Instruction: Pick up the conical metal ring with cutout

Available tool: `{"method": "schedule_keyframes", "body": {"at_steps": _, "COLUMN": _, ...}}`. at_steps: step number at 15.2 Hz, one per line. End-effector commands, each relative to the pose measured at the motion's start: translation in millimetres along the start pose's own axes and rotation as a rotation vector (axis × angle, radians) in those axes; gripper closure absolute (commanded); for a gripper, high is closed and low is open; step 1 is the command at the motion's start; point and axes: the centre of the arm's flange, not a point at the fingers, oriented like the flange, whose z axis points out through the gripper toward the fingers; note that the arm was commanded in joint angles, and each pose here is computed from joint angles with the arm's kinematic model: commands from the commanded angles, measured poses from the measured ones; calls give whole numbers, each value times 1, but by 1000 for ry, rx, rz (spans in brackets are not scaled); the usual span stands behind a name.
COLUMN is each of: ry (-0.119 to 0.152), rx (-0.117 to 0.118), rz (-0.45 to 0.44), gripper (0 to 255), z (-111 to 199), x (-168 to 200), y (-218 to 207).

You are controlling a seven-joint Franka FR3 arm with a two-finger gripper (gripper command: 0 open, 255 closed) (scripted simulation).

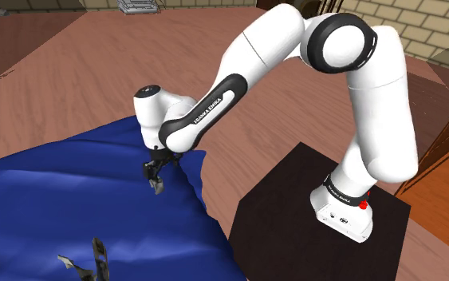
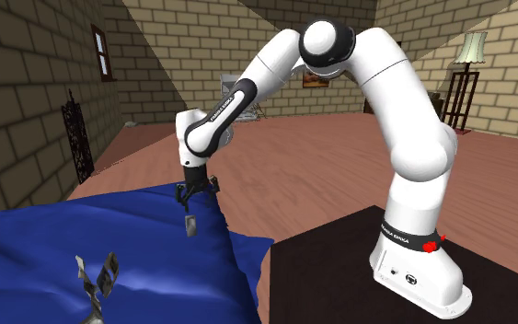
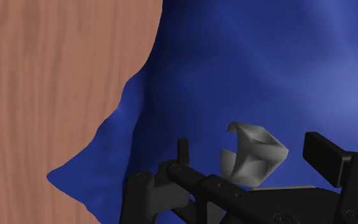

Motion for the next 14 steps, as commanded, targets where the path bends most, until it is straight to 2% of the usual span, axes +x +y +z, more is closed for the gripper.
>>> {"method": "schedule_keyframes", "body": {"at_steps": 1, "ry": 6, "rx": -1, "rz": 3, "gripper": 0, "z": 14, "x": 15, "y": -17}}
{"method": "schedule_keyframes", "body": {"at_steps": 3, "ry": 9, "rx": -1, "rz": 5, "gripper": 0, "z": 23, "x": 24, "y": -29}}
{"method": "schedule_keyframes", "body": {"at_steps": 10, "ry": 9, "rx": -1, "rz": 5, "gripper": 0, "z": 63, "x": 26, "y": -29}}
{"method": "schedule_keyframes", "body": {"at_steps": 12, "ry": 9, "rx": -1, "rz": 5, "gripper": 0, "z": 63, "x": 26, "y": -29}}
{"method": "schedule_keyframes", "body": {"at_steps": 13, "ry": 9, "rx": -1, "rz": 5, "gripper": 255, "z": 63, "x": 27, "y": -29}}
{"method": "schedule_keyframes", "body": {"at_steps": 14, "ry": 9, "rx": -1, "rz": 5, "gripper": 255, "z": 63, "x": 27, "y": -30}}
